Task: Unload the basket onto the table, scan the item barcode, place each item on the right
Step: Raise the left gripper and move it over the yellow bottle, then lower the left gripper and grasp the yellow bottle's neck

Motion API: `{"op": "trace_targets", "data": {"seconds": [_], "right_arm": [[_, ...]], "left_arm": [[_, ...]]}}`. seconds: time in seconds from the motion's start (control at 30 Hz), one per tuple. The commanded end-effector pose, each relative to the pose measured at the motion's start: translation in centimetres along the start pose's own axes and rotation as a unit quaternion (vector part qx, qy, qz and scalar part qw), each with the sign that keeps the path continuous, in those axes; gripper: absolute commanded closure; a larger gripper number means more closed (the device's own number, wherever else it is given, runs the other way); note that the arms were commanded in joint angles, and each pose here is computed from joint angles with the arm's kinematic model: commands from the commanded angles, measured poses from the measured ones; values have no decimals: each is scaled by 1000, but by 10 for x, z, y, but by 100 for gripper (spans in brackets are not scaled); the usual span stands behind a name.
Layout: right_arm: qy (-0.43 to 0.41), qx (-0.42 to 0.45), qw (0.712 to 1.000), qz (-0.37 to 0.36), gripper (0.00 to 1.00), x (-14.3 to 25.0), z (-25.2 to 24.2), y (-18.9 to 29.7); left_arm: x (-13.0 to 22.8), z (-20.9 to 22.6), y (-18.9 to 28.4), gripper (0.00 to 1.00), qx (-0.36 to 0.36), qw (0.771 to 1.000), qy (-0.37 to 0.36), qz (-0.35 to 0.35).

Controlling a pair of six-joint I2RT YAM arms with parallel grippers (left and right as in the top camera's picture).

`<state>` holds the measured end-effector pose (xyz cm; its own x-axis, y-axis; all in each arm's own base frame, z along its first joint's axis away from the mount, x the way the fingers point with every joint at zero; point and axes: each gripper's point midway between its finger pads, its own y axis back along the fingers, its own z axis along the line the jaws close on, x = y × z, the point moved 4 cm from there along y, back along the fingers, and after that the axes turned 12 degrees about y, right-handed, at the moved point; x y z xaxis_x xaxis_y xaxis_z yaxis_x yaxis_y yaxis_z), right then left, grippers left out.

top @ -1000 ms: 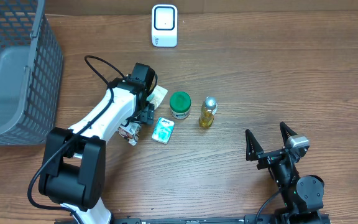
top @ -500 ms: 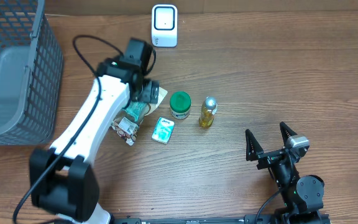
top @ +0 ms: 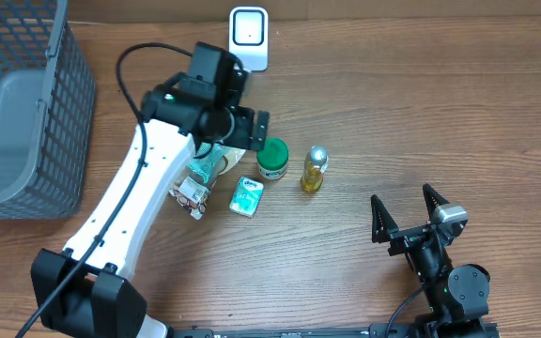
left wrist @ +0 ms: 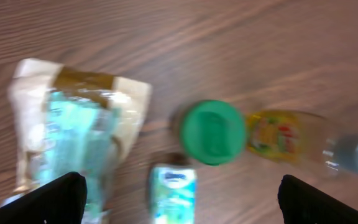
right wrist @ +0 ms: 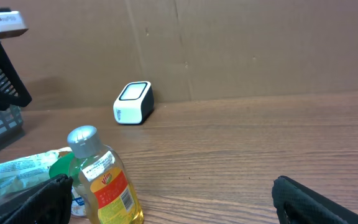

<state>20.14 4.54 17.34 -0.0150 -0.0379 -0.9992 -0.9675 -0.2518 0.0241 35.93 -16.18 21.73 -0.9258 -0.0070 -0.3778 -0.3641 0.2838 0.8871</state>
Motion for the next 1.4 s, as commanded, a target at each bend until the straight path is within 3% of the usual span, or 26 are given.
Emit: {"op": "trace_targets", "data": {"seconds": [0.0,0.53,0.87,1.37], "right_arm": [[2,6,1000,-2,0,2,-2,0],[2,6,1000,-2,0,2,-2,0],[2,6,1000,-2,0,2,-2,0],[2,6,1000,-2,0,2,-2,0]], "left_arm": [[7,-33,3,1,43,998,-46,5],[33,-104,0,0,69,994,-81,-9],[46,-117,-12,0,41,997,-71,-10],[63,-118,-65,0,-2,997,-62,36]]}}
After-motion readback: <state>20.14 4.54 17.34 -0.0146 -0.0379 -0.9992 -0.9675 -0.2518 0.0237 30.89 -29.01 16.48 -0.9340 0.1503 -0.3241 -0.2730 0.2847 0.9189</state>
